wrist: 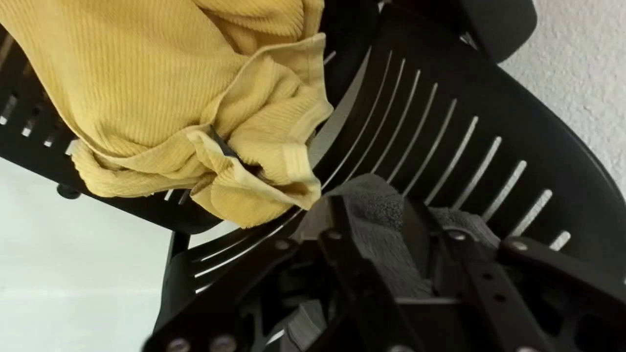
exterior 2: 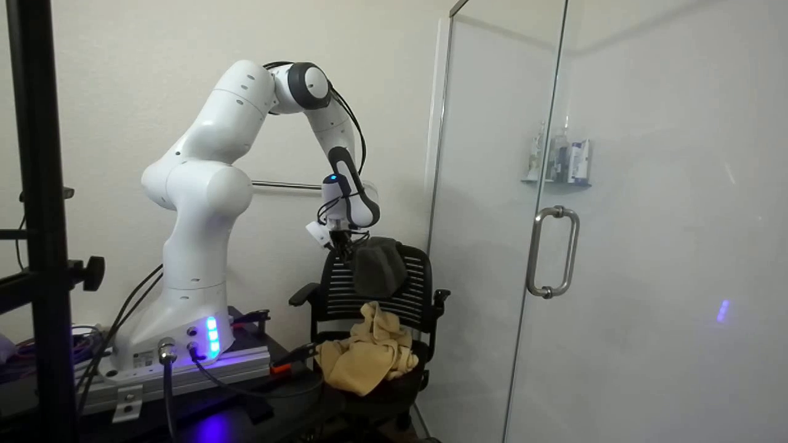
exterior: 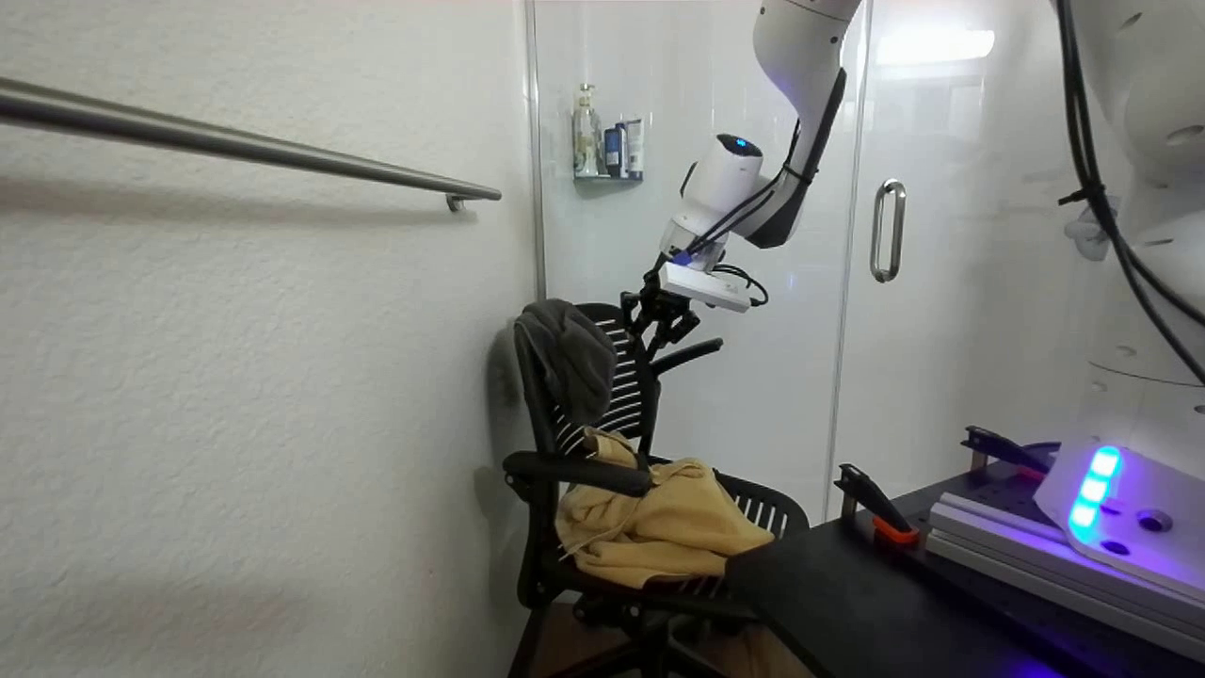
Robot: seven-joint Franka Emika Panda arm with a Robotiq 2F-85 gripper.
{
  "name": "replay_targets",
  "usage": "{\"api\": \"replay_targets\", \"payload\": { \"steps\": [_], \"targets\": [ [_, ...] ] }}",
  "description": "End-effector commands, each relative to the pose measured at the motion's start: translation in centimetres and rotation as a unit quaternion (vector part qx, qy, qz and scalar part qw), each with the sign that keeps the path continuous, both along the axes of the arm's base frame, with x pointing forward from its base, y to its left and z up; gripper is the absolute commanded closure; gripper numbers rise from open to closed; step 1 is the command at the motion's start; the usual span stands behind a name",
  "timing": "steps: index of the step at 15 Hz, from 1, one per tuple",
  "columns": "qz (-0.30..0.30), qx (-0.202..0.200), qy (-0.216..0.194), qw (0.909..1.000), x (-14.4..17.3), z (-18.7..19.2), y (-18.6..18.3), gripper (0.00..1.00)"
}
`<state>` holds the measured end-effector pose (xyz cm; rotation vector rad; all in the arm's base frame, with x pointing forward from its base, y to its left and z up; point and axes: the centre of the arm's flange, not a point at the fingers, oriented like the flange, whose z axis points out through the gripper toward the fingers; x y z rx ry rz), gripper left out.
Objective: Pick up the towels and place them on the top rail
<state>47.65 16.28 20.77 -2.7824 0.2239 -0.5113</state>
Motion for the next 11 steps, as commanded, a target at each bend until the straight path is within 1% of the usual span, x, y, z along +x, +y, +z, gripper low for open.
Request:
{"api": "replay_targets", "payload": {
  "steps": [1, 2, 3, 5, 6, 8, 9, 10, 11],
  "targets": [
    [0.000, 0.000, -0.001, 1.0000, 0.1, 0.0, 0.0, 0.57],
    [0.001, 0.000, -0.006, 1.0000, 0.4, 0.2, 0.1, 0.26],
    [-0.005, -0.021, -0.021, 0.9995, 0.6, 0.5, 0.0, 0.19],
    [-0.002, -0.089, -0.040, 0.9952, 1.0, 1.1, -0.6, 0.04],
    [0.002, -0.111, -0.052, 0.9925, 1.2, 1.3, -1.2, 0.01],
    [0.019, -0.158, -0.071, 0.9847, 2.6, 2.2, -1.2, 0.00],
    [0.009, -0.112, -0.058, 0.9919, 1.2, -0.5, -3.0, 0.01],
    [0.013, -0.127, -0.067, 0.9895, 1.4, -0.1, -3.3, 0.00],
    [0.017, -0.134, -0.073, 0.9882, 1.4, 0.1, -3.1, 0.00]
  ]
}}
